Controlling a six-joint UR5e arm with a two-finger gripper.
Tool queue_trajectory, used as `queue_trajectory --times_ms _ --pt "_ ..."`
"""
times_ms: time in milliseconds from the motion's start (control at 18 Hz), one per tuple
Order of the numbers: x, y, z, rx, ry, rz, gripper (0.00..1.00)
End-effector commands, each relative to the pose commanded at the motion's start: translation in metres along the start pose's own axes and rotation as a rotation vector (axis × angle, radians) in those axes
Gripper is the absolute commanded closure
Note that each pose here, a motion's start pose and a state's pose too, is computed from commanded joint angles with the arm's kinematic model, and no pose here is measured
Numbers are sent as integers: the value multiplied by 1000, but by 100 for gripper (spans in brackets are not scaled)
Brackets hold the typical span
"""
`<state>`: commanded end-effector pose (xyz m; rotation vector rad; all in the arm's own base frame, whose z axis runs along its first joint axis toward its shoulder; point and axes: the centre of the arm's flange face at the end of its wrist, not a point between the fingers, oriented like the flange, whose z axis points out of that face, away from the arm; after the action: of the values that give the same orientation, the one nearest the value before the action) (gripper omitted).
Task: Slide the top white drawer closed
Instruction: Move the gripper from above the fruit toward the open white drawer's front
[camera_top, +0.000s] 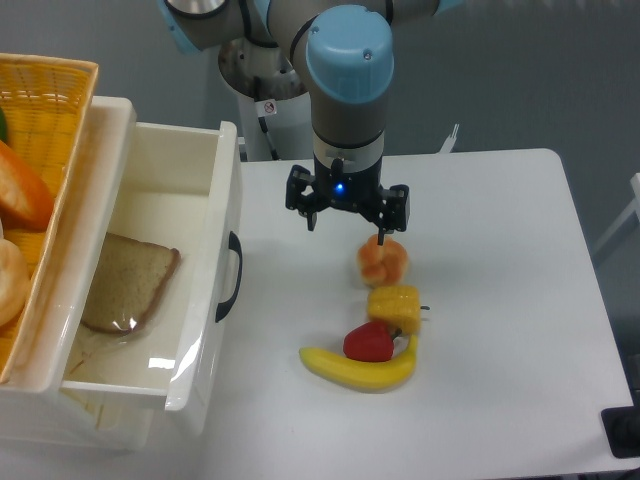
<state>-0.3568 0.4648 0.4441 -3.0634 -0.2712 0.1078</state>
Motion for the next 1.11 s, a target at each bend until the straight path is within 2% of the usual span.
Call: queue_trajectory --times_ms 278,500,667,1111 --pt "-1 -3 4 10 -8 -9 0" --pt "-1 -3 13 -5 4 -109 0" --pt "-4 -5 25 -24 8 -142 0" --pt "2 -14 68 -84 56 -142 0"
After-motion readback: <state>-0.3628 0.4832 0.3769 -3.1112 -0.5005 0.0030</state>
